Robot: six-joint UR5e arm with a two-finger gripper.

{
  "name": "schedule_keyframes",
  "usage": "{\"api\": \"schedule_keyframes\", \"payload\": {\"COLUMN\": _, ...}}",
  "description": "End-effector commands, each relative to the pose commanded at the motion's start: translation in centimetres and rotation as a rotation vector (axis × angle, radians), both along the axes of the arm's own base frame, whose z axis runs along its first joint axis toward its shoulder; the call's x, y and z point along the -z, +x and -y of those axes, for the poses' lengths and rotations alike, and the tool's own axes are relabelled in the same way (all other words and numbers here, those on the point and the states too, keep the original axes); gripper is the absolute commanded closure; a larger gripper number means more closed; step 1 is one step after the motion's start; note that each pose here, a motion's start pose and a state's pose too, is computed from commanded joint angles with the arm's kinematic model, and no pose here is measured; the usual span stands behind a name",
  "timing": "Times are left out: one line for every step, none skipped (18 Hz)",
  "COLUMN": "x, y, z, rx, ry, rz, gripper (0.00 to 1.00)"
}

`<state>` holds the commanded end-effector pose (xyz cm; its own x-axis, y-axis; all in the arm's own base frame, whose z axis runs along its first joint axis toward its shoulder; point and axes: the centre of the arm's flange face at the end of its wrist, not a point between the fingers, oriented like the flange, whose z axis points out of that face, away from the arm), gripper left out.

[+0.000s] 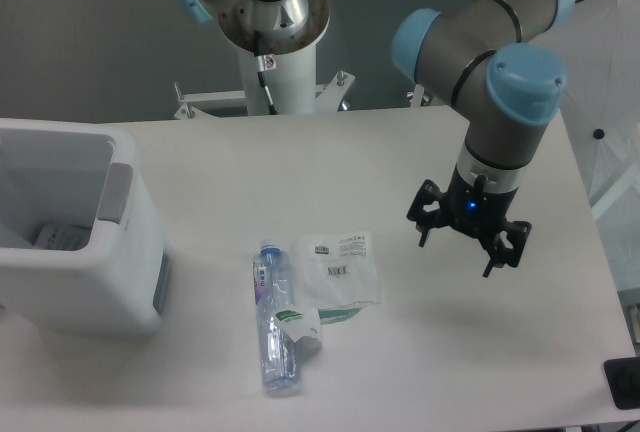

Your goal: Open the trash can

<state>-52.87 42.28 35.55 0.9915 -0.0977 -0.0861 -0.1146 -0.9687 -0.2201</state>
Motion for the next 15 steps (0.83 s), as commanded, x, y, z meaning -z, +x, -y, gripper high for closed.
{"api": "schedule_keyframes", "payload": {"x": -0.10, "y": -0.23, "z": 0.34, "rx": -0.005, "ry": 0.001, "rz": -0.002, "gripper": 0.00}}
{"api": "schedule_keyframes", "payload": {"x": -0.12, "y": -0.55, "z": 0.73, "rx": -0.011, "ry": 0.002, "rz": -0.003, "gripper": 0.00}}
{"api": "schedule_keyframes", "payload": {"x": -0.12, "y": -0.56, "z": 0.73, "rx": -0.008, "ry": 0.002, "rz": -0.004, "gripper": 0.00}}
{"api": "schedule_keyframes", "payload": {"x": -0.12, "y": -0.56, "z": 0.73, "rx": 0.003, "ry": 0.002, "rz": -0.006, "gripper": 0.00}}
{"api": "schedule_keyframes", "payload": {"x": -0.12, "y": -0.56, "z": 0.74, "rx": 0.011, "ry": 0.000, "rz": -0.009, "gripper": 0.00}}
{"api": "schedule_keyframes", "payload": {"x": -0.02, "y": -0.59, "z": 0.73, "rx": 0.017, "ry": -0.001, "rz": -0.009, "gripper": 0.00}}
{"api": "schedule_keyframes", "payload": {"x": -0.02, "y": -0.59, "z": 0.73, "rx": 0.020, "ry": -0.002, "rz": -0.009, "gripper": 0.00}}
{"api": "schedule_keyframes", "payload": {"x": -0.02, "y": -0.59, "z": 0.73, "rx": 0.022, "ry": -0.002, "rz": -0.010, "gripper": 0.00}}
{"api": "schedule_keyframes", "payload": {"x": -0.02, "y": -0.59, "z": 0.73, "rx": 0.022, "ry": -0.002, "rz": -0.010, "gripper": 0.00}}
{"api": "schedule_keyframes", "payload": {"x": -0.02, "y": -0.59, "z": 0.73, "rx": 0.022, "ry": -0.002, "rz": -0.010, "gripper": 0.00}}
{"api": "schedule_keyframes", "payload": {"x": -0.02, "y": -0.59, "z": 0.73, "rx": 0.022, "ry": -0.002, "rz": -0.010, "gripper": 0.00}}
{"api": "schedule_keyframes", "payload": {"x": -0.02, "y": -0.59, "z": 0.73, "rx": 0.022, "ry": -0.002, "rz": -0.010, "gripper": 0.00}}
{"api": "schedule_keyframes", "payload": {"x": -0.02, "y": -0.59, "z": 0.73, "rx": 0.022, "ry": -0.002, "rz": -0.010, "gripper": 0.00}}
{"api": "schedule_keyframes", "payload": {"x": -0.02, "y": -0.59, "z": 0.73, "rx": 0.022, "ry": -0.002, "rz": -0.010, "gripper": 0.00}}
{"api": "schedule_keyframes", "payload": {"x": -0.04, "y": -0.54, "z": 0.76, "rx": 0.020, "ry": -0.002, "rz": -0.009, "gripper": 0.00}}
